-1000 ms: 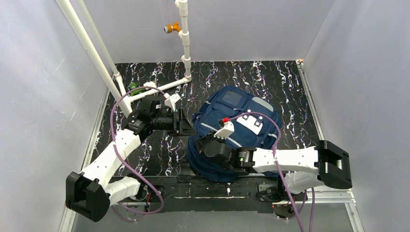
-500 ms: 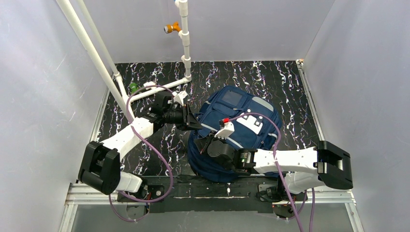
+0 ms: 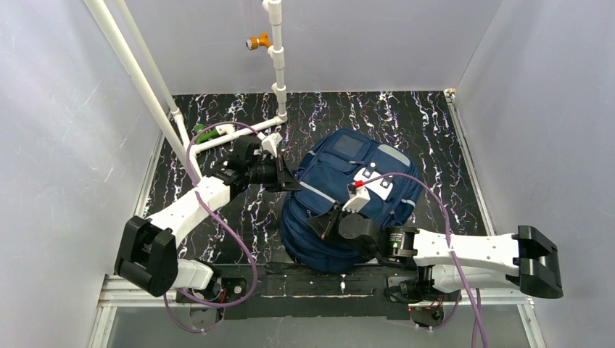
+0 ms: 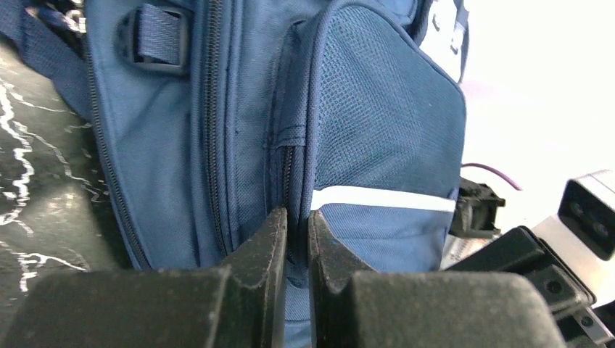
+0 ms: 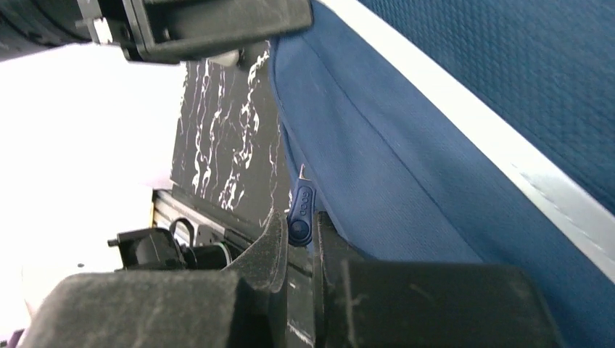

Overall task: Pack the student bag
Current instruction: Zip the student bag at the center of the board.

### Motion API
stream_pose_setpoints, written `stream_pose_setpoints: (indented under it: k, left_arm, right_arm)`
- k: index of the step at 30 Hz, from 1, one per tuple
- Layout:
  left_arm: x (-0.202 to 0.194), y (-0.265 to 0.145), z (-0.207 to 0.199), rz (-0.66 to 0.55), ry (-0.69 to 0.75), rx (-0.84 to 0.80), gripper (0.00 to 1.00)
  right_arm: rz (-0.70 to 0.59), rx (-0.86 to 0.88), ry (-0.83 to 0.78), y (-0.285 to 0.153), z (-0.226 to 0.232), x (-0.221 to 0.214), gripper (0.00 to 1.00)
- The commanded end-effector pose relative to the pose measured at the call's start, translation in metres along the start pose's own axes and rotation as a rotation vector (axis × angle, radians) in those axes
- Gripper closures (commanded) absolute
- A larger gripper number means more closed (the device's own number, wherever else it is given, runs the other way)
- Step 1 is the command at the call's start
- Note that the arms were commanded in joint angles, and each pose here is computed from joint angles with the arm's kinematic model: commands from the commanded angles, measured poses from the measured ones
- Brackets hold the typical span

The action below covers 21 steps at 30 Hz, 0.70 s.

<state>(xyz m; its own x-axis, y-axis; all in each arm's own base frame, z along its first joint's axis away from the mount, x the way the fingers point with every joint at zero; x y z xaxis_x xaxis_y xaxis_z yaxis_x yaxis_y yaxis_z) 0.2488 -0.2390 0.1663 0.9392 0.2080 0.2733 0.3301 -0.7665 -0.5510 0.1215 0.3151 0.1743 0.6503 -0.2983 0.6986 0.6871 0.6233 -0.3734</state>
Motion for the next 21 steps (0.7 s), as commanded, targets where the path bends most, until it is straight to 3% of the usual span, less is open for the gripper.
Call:
stream_pose_setpoints:
  k: [1, 10, 16, 21]
  left_arm:
    - [0.067, -0.016, 0.029, -0.288, 0.094, 0.207, 1.0]
    - [0.105, -0.043, 0.049, -0.356, 0.223, 0.385, 1.0]
    - [0.122, -0.065, 0.072, -0.349, 0.244, 0.483, 1.0]
    - [0.118, -0.07, 0.084, -0.341, 0.262, 0.516, 1.0]
  right_arm:
    - [0.08, 0.019, -0.053, -0.015, -0.008, -0.011, 0.99]
    - [0.169, -0.028, -0.151, -0.047, -0.044, -0.019, 0.99]
    - [0.105, -0.171, -0.142, -0.075, -0.084, 0.002, 0.99]
    - [-0.039, -0.294, -0.107, -0.086, -0.106, 0.032, 0.99]
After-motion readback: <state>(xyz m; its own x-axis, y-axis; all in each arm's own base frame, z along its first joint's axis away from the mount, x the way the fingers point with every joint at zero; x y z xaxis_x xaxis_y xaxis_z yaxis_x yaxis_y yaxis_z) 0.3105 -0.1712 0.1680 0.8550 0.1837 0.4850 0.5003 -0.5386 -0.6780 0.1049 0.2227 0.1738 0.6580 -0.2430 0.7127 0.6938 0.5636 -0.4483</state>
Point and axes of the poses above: each gripper's point midway between its finger pads, its own y axis out along the fingers, its own z axis along the line the jaws close on, x = y × z, the point moved 2 cm from there along -y, back along the fingers, and after that the axes turned 10 degrees about -y, right-handed, at the moved point
